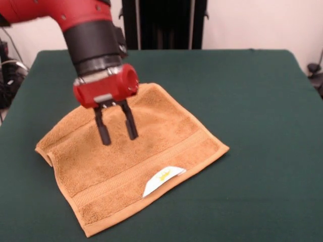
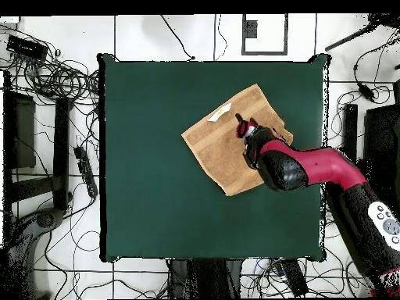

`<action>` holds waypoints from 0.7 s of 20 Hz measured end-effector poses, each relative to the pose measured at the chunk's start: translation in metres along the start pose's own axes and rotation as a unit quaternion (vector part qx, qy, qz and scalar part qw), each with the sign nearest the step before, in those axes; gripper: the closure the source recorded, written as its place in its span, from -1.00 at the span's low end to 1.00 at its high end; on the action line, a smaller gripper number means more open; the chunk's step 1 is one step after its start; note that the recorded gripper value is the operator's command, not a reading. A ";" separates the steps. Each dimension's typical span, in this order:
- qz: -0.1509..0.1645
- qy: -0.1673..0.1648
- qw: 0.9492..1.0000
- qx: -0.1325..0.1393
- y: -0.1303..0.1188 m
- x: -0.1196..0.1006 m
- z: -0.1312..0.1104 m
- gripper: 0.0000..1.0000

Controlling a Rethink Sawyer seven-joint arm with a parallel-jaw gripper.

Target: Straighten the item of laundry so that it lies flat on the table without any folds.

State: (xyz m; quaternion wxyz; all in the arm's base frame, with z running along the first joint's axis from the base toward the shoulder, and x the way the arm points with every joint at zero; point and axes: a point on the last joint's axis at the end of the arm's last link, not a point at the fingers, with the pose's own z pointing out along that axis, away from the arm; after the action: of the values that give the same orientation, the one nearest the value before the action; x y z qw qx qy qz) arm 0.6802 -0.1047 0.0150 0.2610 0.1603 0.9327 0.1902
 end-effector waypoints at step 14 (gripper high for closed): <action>-0.015 0.025 0.999 -0.027 -0.011 0.073 0.044 -1.00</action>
State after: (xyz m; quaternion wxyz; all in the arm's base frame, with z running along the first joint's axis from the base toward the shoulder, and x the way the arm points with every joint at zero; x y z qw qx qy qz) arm 0.6426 -0.0736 -0.0556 0.2445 0.1341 0.9359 0.2153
